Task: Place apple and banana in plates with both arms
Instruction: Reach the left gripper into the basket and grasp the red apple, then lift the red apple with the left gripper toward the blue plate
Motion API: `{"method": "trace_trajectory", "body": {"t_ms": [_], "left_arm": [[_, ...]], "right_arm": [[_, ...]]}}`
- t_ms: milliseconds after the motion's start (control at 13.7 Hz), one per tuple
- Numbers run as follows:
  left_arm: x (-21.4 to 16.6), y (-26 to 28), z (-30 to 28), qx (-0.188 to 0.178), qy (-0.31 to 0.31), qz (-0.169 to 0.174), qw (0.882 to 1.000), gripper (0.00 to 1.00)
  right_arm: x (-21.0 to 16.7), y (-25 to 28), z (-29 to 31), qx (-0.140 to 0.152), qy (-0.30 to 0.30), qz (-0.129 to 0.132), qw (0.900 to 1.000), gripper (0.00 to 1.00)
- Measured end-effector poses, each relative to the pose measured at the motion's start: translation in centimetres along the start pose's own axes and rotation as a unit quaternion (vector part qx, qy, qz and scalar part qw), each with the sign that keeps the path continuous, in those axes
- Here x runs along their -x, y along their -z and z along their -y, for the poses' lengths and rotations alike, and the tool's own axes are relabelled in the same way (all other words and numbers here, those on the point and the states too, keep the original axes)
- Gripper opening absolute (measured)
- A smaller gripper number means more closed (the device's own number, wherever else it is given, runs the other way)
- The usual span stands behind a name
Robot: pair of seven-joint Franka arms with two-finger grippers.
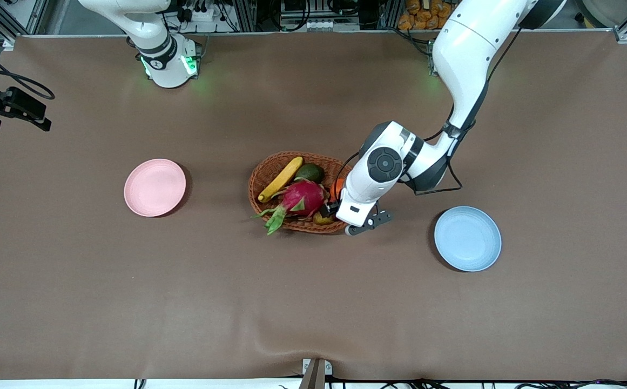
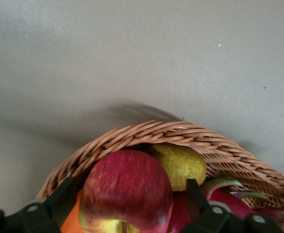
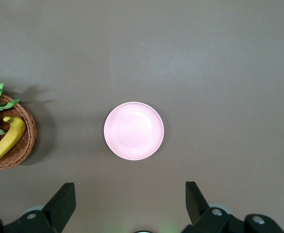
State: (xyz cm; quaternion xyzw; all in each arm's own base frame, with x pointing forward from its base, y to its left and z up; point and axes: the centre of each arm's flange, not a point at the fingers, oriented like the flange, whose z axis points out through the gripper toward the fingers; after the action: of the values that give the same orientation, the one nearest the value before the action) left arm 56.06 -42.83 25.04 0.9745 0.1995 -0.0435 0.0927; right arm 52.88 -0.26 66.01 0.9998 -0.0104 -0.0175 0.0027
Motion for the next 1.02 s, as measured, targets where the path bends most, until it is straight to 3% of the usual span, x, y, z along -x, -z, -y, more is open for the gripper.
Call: {"method": "trace_trajectory", "body": {"t_ms": [73,219,292,731,1023], "left_arm": [[0.1,-0.2,0.0,-0.001,0.000,0.001,1.000,0.96],[0.1,-0.3,0.0,-0.001,0.000,0.001,1.000,0.76],[0.1,-0.2,0.0,-0.001,0.000,0.001,1.000,0.73],[-0.8,2.1,-1.1,0.021,0.000,-0.015,1.000,0.73],[-3.8,9.0,0.5,0.022,0.004,-0.029,0.999,0.73]], "right_arm": [[0.0,0.0,0.0,0.000,0.000,0.000,1.000,1.00],[0.0,0.0,0.0,0.000,0.000,0.000,1.000,1.00],[0.0,-0.1,0.0,0.000,0.000,0.000,1.000,1.00],[0.0,-0.1,0.0,0.000,0.000,0.001,1.000,1.00],[0.0,-0.1,0.0,0.000,0.000,0.001,1.000,1.00]]}}
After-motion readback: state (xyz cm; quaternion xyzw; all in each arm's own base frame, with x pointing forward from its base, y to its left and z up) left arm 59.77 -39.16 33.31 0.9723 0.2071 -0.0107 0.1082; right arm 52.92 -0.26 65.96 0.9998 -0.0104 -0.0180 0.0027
